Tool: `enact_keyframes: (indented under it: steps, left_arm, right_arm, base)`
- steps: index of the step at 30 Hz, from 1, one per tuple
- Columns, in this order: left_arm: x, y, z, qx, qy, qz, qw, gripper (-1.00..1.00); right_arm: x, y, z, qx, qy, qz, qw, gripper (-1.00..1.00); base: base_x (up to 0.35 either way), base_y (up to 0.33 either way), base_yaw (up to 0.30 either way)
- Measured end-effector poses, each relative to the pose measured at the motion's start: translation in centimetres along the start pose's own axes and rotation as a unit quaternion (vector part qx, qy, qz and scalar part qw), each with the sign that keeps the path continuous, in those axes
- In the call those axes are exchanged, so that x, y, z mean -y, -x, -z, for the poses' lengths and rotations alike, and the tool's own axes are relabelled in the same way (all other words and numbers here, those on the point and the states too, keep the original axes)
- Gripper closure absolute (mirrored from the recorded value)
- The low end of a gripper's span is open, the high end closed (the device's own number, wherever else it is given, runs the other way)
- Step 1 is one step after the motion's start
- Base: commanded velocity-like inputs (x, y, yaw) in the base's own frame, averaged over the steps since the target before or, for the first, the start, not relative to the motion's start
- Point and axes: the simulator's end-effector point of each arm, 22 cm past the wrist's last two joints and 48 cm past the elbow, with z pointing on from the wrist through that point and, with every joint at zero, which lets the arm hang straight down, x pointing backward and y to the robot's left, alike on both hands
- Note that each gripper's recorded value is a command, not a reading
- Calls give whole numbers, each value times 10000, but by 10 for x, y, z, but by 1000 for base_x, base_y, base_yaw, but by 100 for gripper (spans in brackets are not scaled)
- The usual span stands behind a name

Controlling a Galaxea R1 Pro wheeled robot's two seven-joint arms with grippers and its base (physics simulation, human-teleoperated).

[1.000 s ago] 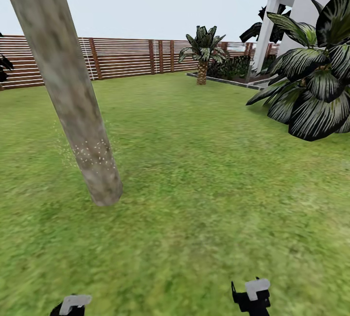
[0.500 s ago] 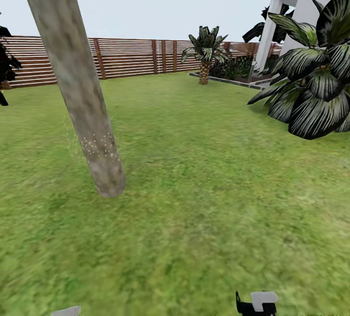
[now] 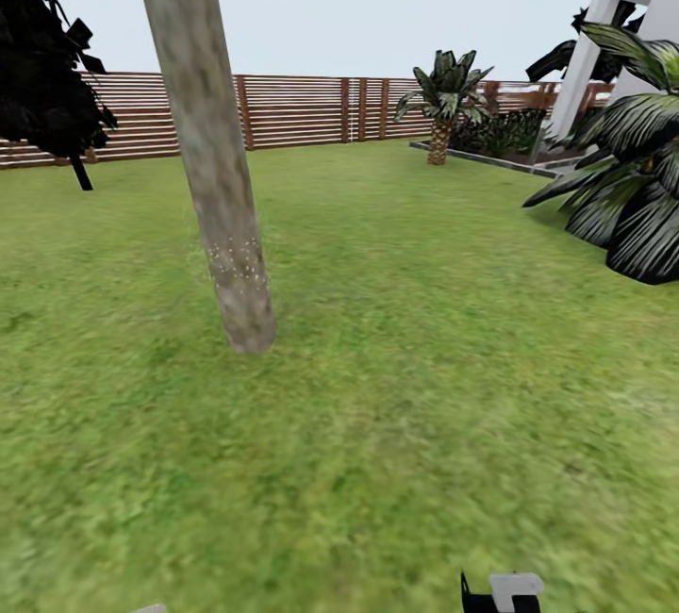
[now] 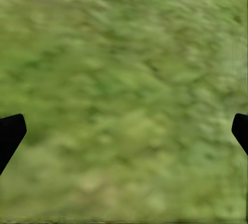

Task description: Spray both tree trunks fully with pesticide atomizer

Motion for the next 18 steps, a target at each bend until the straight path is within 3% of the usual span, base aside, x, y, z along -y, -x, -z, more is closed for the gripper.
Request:
enact_keyframes:
  steps: [5, 18]
  left_arm:
    - [-2, 0, 0, 0, 11, -5, 10000, 100]
    - [0, 1, 0, 5, -5, -11, 10000, 100]
  right_arm:
    - [1, 0, 0, 2, -5, 8, 10000, -100]
    - [3, 0, 0, 2, -10, 16, 10000, -100]
  base:
    - [-219, -153, 279]
    - [-11, -6, 279]
